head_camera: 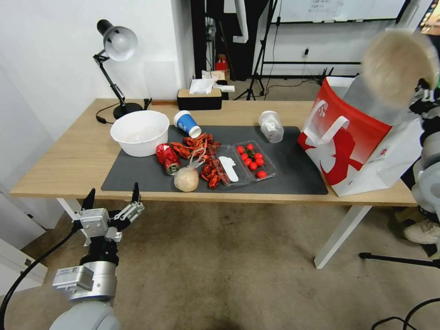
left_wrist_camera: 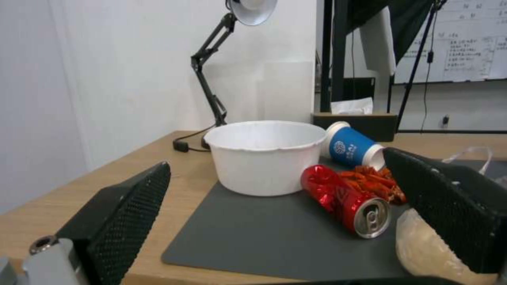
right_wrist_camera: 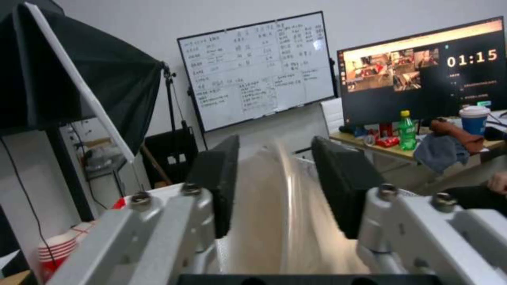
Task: Pick up the trash from the table and place it into the takeout bag.
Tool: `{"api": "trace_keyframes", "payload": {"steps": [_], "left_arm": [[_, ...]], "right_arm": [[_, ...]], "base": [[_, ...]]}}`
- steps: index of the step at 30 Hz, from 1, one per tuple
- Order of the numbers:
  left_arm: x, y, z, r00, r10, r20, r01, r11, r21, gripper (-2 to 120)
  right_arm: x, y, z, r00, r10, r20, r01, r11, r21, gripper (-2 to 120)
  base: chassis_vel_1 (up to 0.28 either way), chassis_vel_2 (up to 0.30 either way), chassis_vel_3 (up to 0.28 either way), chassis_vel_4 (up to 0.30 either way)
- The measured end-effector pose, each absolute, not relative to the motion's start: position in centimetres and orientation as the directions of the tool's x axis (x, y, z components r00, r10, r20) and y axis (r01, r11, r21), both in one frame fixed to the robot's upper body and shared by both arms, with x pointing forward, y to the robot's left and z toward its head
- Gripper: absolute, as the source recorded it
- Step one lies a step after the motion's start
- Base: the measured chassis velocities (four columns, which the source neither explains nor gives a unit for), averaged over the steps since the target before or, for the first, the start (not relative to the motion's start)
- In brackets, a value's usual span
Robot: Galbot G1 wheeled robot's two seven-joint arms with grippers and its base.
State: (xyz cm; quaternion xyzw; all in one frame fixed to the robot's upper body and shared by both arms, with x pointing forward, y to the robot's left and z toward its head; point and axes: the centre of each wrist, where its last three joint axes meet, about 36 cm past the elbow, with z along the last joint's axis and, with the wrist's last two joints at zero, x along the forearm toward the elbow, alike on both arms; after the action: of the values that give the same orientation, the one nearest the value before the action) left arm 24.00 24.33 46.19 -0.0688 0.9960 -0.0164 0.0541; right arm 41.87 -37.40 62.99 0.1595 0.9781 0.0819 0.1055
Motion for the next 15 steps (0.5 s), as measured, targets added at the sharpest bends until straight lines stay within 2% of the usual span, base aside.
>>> {"api": "trace_keyframes", "payload": {"steps": [2,5,7,8,10,12,15], "left_arm": [[24.0,24.4,46.2,-0.985,-0.138,-0.107,-0.135,0.99,-0.04,100],[24.2,24.4,46.2,-0.984,-0.136,-0.11,-0.133,0.99,-0.039,100],[24.4,24.5,46.3,-0.984,-0.134,-0.116,-0.13,0.991,-0.041,100],[24.4,24.5,46.3,-0.984,-0.134,-0.116,-0.13,0.991,-0.041,100],[24.5,24.6,46.4,-0.984,-0.133,-0.12,-0.129,0.991,-0.043,100],[24.5,24.6,46.5,-0.984,-0.133,-0.12,-0.128,0.991,-0.043,100],[24.7,24.8,46.6,-0.983,-0.132,-0.125,-0.128,0.991,-0.045,100]], "right_arm": [[41.9,-37.4,63.0,-0.928,0.326,-0.18,0.292,0.937,0.193,50],[41.8,-37.3,63.0,-0.93,0.319,-0.182,0.284,0.94,0.191,57],[41.5,-37.0,63.2,-0.936,0.293,-0.193,0.259,0.948,0.186,70],[41.5,-37.0,63.2,-0.936,0.293,-0.193,0.259,0.948,0.186,70],[41.0,-36.5,63.7,-0.942,0.246,-0.229,0.206,0.961,0.186,78],[40.8,-36.3,63.9,-0.942,0.227,-0.247,0.182,0.965,0.19,80],[39.2,-35.0,64.7,-0.949,0.106,-0.298,0.049,0.98,0.191,96]], "base": [[0.0,0.0,0.0,0.0],[0.0,0.0,0.0,0.0],[0.0,0.0,0.0,0.0],[0.0,0.0,0.0,0.0],[0.0,0.0,0.0,0.0],[0.0,0.0,0.0,0.0],[0.0,0.0,0.0,0.0]]}}
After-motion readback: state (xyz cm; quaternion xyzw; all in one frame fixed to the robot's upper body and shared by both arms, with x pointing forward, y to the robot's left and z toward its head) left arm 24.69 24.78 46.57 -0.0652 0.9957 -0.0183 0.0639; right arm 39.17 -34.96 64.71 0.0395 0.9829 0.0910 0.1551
